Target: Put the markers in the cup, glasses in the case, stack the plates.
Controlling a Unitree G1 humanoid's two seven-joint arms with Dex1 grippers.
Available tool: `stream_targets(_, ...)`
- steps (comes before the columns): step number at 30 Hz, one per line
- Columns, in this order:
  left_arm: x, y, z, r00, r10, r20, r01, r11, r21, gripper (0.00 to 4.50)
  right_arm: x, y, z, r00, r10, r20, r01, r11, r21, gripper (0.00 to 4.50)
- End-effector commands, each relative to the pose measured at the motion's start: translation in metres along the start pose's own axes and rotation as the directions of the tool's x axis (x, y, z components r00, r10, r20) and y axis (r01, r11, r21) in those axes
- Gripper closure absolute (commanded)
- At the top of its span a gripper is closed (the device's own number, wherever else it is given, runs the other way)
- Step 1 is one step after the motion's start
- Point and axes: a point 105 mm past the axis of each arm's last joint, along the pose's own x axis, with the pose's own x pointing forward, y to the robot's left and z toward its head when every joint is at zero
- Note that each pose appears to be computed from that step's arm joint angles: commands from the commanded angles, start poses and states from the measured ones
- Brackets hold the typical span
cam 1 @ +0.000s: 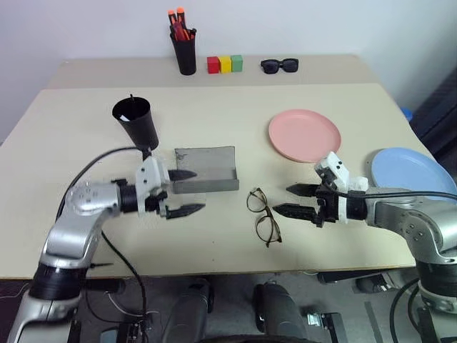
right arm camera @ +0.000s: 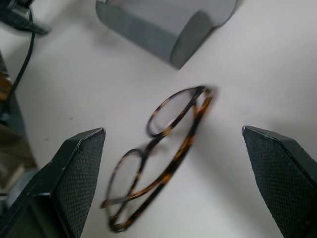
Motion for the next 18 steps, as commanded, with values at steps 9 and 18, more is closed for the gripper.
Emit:
stream_targets(9,-0.004,-0.030,-0.004,0.998,0.049,0.036,-0.048,0.999,-0.022,0.55,0.019,0.002,-0.006,0.999,0.023,-0.032,-0.018,0.989,0.149,0.00)
stream_targets(18,-0.003,-0.029,-0.014,0.998,0.064,0.018,-0.063,0.998,-0.027,0.49,0.031,0.004,-0.011,0.998,0.031,-0.046,-0.020,0.978,0.208,2.28)
